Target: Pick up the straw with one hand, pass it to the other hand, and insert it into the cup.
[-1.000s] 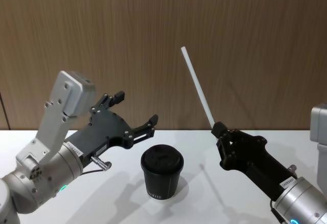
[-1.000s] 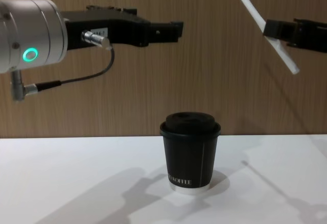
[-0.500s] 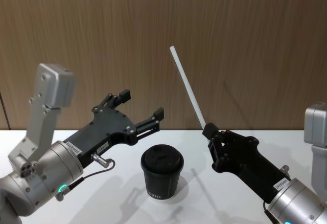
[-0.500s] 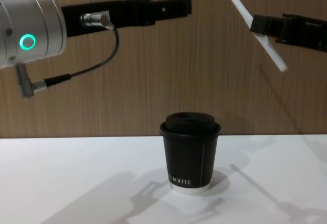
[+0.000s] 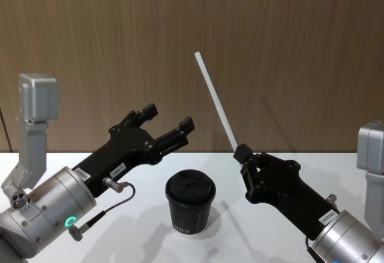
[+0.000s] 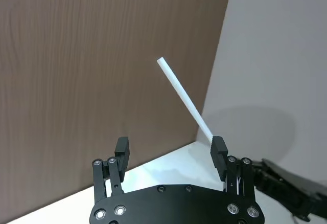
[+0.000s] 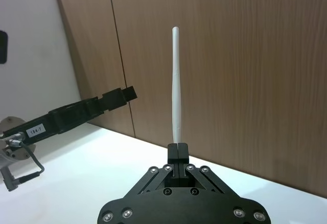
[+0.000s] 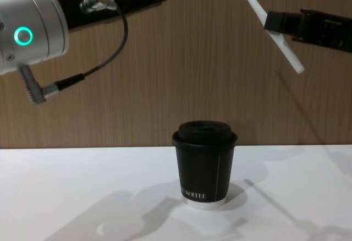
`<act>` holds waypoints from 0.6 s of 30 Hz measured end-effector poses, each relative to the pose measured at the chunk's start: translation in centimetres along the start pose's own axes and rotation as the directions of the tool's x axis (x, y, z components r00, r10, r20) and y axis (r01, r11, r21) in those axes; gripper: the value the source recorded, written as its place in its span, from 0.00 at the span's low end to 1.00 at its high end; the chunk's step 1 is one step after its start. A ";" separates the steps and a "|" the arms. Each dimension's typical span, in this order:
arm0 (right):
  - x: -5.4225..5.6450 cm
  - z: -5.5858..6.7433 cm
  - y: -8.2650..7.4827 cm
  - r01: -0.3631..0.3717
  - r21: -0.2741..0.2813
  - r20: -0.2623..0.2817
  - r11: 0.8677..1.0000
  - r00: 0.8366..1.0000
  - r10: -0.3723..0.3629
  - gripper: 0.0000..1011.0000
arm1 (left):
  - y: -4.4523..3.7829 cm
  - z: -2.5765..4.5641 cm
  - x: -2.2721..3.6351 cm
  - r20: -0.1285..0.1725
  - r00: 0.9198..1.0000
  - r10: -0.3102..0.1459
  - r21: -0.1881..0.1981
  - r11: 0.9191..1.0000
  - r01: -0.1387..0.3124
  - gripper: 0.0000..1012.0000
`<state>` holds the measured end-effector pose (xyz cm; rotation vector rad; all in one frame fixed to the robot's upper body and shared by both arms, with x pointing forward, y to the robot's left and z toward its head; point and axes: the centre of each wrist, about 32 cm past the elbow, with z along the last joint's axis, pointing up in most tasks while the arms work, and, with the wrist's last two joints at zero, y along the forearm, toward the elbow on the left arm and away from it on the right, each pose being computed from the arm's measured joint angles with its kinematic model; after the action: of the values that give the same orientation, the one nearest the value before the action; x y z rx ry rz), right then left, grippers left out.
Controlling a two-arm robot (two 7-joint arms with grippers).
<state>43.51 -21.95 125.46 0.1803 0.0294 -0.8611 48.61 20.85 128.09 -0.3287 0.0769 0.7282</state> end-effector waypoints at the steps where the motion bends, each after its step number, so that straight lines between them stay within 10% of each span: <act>1: 0.0 0.0 0.0 -0.002 0.002 -0.001 1.000 1.000 0.002 0.00 | 0.01 -0.04 0.03 -0.011 1.000 -0.003 -0.004 1.000 0.003 0.99; 18: -0.2 -0.1 -0.2 -0.024 0.017 -0.022 1.000 0.999 0.024 0.00 | -0.36 -1.35 0.62 -0.174 0.982 -0.080 -0.046 0.996 0.073 0.99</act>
<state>43.26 -21.94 125.33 0.2052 0.0408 -0.8355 49.37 20.56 126.80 -0.4307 0.2160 0.6237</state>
